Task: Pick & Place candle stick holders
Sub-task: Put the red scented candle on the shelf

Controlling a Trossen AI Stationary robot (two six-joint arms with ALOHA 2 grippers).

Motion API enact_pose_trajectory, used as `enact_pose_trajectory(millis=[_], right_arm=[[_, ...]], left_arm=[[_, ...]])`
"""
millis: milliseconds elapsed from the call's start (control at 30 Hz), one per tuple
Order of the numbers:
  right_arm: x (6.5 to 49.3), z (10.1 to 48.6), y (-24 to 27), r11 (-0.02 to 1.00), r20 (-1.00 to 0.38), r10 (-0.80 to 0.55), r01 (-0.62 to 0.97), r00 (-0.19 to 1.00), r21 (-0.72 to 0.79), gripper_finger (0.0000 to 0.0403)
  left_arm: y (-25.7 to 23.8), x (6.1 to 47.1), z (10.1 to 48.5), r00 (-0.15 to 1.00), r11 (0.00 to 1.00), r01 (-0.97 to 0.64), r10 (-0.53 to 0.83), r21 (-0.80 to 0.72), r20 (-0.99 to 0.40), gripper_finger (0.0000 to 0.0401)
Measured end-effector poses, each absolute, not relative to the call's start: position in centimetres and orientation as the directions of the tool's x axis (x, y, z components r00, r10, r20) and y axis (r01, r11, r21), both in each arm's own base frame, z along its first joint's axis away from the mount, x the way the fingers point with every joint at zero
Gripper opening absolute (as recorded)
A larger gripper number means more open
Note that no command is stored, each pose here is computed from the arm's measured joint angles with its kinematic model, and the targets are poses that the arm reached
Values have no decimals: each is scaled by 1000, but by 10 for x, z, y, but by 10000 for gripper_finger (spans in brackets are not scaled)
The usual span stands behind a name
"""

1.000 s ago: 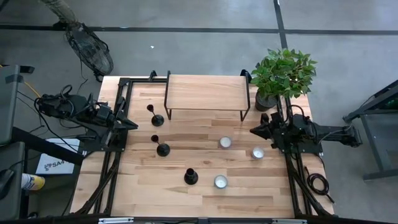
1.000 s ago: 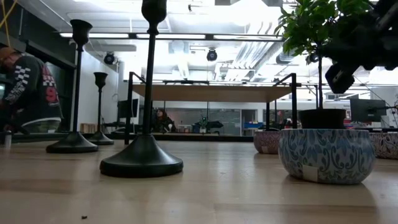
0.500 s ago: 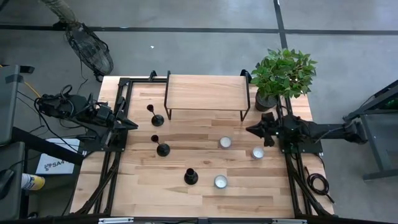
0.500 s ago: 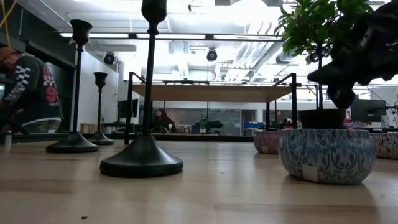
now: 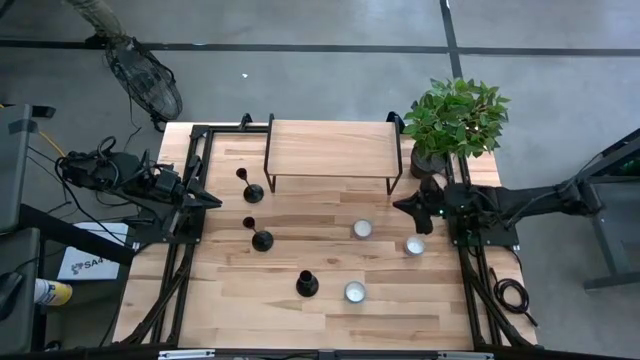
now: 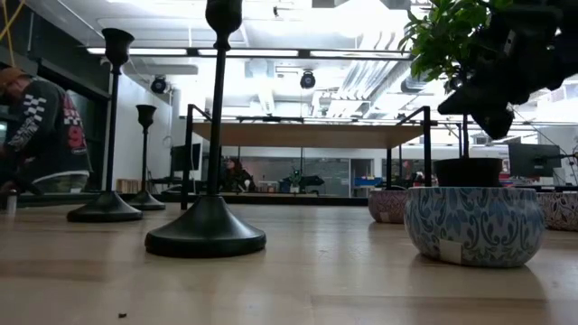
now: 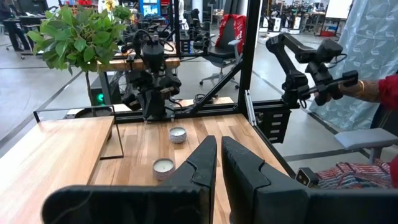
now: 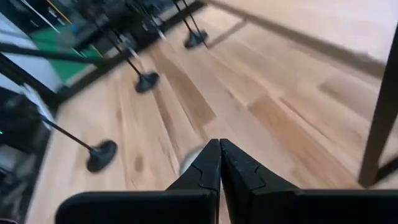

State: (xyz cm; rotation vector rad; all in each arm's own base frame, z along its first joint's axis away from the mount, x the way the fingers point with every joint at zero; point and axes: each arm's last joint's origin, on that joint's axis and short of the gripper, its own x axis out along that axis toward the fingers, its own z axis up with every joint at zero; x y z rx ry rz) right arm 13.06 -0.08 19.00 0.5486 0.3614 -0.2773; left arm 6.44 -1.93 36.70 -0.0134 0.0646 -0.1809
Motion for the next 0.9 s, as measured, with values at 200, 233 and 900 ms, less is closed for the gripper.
enact_pose_trajectory(millis=[200, 233, 900], right_arm=[[139, 192, 9, 774, -544, -157, 445, 824, 451, 0], [140, 193, 11, 763, -561, -162, 464, 811, 450, 0], [158, 188, 79, 572, -669, -370, 726, 645, 383, 0]], left_arm=[[-19, 64, 367, 982, 984, 179, -180, -19, -62, 26], [-19, 64, 367, 982, 984, 179, -180, -19, -63, 26], [-19, 64, 367, 982, 984, 179, -180, -19, -63, 26]])
